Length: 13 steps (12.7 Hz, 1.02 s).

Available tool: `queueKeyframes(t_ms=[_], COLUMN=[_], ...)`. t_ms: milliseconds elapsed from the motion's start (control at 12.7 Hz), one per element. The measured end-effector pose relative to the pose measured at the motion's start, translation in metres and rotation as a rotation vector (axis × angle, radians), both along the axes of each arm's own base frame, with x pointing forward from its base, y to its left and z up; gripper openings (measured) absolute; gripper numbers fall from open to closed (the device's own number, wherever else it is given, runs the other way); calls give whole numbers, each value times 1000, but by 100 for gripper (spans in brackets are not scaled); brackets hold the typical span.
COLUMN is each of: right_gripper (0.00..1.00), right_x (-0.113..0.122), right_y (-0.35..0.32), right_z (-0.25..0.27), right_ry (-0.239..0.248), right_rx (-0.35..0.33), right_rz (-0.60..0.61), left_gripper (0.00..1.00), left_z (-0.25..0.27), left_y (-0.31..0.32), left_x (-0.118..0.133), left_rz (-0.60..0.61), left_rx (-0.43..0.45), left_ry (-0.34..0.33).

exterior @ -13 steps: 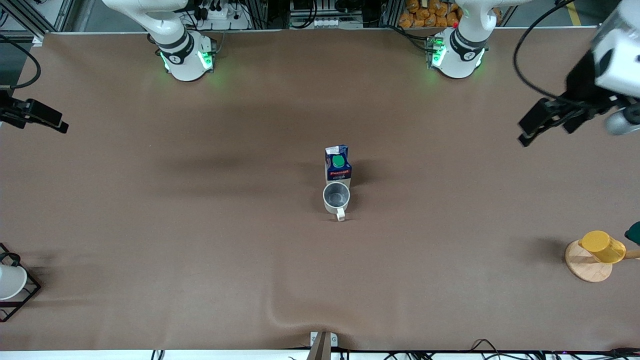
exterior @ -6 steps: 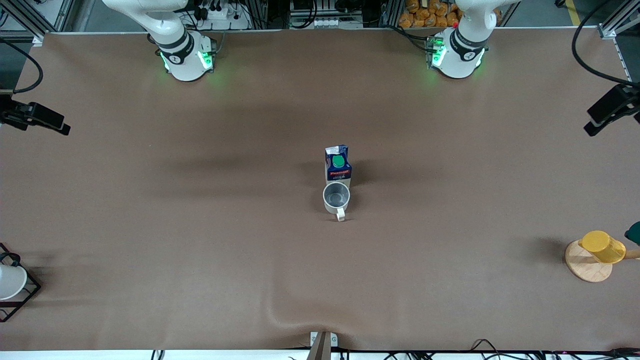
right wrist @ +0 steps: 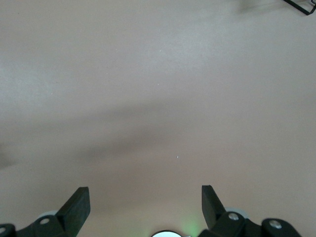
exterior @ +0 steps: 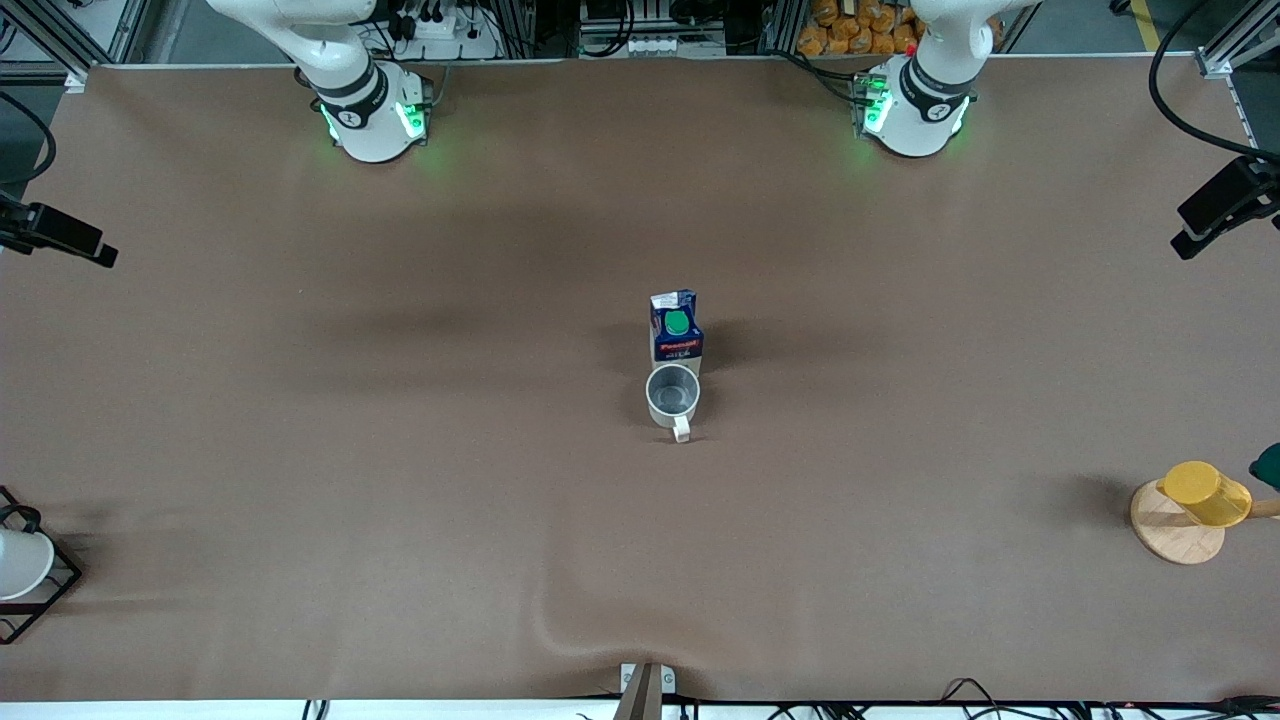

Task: Place milk next to cup

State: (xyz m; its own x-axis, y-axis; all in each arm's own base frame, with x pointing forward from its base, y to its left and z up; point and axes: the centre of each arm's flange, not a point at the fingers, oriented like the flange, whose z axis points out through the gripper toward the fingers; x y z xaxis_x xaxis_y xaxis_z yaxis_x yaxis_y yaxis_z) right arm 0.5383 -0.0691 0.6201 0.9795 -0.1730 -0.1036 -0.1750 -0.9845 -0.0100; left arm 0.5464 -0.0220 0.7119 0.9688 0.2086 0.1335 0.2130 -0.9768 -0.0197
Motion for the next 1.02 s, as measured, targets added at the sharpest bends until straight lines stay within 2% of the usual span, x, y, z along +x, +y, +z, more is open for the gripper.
queueKeyframes(t_ms=[394,552,788,1025], right_gripper=[100,100,100,100], right_x=[2,2,2,2], right_y=[22,22,20,27], right_z=[0,0,0,0], right_ry=[5,4,3,3], right_rx=[2,8,10,10], right_rz=[57,112,129,142], left_gripper=[100,100,100,100], left_z=[-3,-16,-37,-44], left_y=[-2,-9,-24,-29], left_x=[-1,0,1,2], left_rz=[-11,-41,-66,-83], left_rx=[-11,-8,-3,-1], left_ry=[13,42,87,101])
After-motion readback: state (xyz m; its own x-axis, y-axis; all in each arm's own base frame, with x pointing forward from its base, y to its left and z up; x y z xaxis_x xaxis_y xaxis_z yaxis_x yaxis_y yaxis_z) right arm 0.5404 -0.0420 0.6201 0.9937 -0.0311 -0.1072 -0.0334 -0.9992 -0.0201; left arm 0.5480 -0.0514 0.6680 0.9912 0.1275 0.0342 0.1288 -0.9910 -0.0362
